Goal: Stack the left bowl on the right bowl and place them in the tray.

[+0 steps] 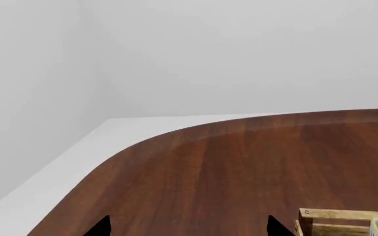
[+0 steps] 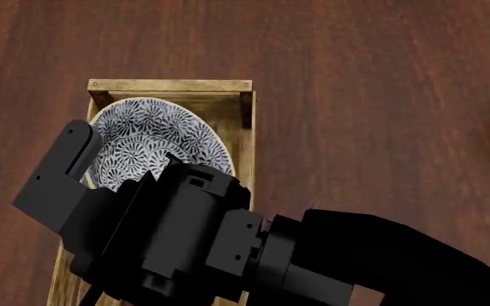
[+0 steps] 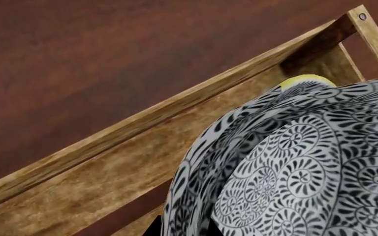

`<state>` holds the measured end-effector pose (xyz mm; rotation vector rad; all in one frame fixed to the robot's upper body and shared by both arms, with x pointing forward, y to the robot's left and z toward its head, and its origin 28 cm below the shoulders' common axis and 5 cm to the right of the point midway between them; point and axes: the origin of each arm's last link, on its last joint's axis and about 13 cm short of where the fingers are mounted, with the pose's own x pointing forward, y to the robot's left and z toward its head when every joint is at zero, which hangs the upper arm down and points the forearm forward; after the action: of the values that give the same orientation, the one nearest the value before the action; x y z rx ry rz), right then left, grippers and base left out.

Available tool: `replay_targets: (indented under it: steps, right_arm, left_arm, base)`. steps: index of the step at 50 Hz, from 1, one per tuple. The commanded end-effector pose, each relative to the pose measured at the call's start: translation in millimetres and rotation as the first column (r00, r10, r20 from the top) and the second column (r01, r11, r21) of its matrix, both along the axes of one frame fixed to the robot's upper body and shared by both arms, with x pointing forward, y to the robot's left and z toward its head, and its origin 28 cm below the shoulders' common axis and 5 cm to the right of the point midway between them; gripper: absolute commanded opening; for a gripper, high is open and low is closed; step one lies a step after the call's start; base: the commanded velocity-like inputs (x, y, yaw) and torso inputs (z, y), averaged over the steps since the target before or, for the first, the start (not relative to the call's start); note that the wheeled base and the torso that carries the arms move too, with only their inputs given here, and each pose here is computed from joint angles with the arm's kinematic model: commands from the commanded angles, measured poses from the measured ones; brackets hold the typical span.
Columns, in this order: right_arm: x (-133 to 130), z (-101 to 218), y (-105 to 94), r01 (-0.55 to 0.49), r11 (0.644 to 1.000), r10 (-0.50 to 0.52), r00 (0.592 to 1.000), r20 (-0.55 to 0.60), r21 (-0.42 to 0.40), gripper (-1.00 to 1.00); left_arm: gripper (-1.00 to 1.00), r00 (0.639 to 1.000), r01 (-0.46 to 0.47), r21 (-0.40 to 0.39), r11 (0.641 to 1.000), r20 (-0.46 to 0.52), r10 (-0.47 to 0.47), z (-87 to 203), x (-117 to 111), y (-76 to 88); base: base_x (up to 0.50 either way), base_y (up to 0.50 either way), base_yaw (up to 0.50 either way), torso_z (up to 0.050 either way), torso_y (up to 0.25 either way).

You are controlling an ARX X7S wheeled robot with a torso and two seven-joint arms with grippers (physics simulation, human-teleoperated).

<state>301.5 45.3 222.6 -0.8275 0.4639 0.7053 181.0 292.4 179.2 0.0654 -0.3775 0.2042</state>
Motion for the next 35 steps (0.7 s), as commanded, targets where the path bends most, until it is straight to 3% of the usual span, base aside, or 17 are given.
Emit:
replay_targets:
  steps: [1,34,35]
  right_arm:
    - [4,-4,1.6,-0.001,1.0,0.001,1.0,0.023,-0.008,-1.0]
    - [1,-16,2.4,0.013,0.999,-0.013,1.0,0.006,-0.037,-1.0]
    - [-1,-16,2.2,0.009,0.999,-0.009,1.0,0.005,-0.037,1.0]
  left_arm:
    - [1.0,1.0,0.0,-0.001,1.0,-0.001,0.0,0,0,0.2]
    - [1.0,1.0,-0.001,-0.006,1.0,-0.001,0.001,0,-1,0.8]
    - [1.0,1.0,-0.002,-0.006,1.0,-0.001,0.002,0,-1,0.9]
  base:
    - [0.0,0.0,0.0,0.0,0.0]
    - [0.0,0.0,0.0,0.0,0.0]
    - [0.0,0.0,0.0,0.0,0.0]
